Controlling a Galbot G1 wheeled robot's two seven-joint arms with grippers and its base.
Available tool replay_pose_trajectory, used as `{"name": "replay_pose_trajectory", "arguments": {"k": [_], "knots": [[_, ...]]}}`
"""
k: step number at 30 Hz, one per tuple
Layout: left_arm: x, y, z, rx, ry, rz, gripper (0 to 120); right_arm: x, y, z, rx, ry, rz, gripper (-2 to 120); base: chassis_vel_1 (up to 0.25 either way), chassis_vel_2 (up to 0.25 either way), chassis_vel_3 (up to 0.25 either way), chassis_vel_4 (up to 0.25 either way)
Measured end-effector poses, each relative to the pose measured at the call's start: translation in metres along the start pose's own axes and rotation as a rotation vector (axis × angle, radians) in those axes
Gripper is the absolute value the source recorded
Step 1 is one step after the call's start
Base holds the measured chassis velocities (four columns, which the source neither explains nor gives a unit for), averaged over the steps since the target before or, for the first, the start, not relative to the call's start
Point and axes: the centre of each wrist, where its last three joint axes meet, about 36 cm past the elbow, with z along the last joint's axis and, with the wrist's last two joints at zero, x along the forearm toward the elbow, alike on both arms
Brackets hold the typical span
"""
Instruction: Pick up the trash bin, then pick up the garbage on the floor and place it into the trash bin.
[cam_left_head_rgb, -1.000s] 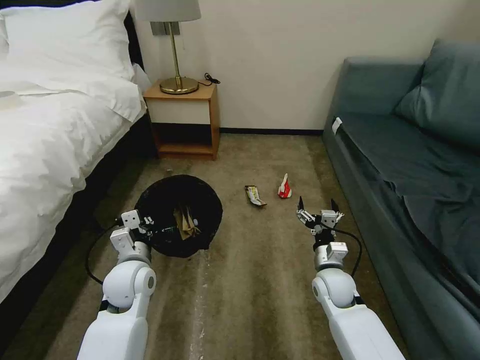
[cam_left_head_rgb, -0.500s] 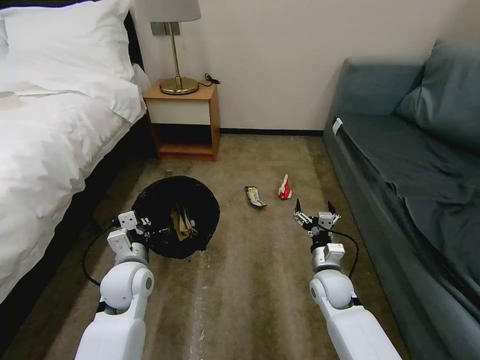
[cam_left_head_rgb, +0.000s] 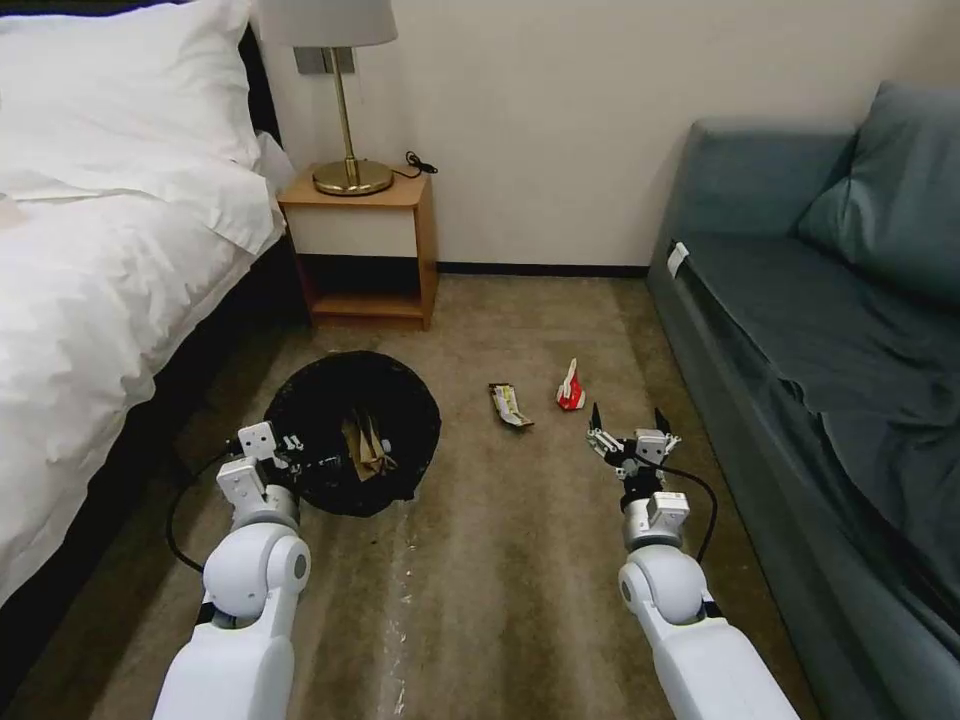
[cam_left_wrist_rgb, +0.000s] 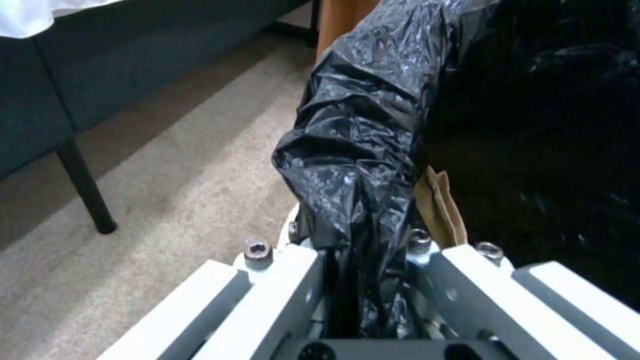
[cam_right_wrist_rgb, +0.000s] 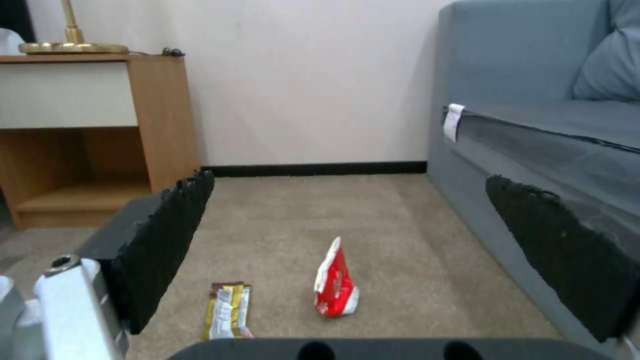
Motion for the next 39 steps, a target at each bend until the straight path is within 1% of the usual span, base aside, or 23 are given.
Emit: {"name": "replay_pose_trajectory", "arguments": {"k": [8, 39], "knots": [[0.002, 0.001, -0.001, 0.001, -0.004, -0.003, 2, 0.001, 0.002, 0.0, -0.001, -0.001, -0.002, 100, -0.074, 0.065, 0.076, -0.064], [0.005, 0.002, 0.0, 0.002, -0.003, -0.011, 2, 0.007, 0.01, 0.011, 0.016, 0.023, -0.026, 100, -0.109, 0.103, 0.106, -0.105]]}}
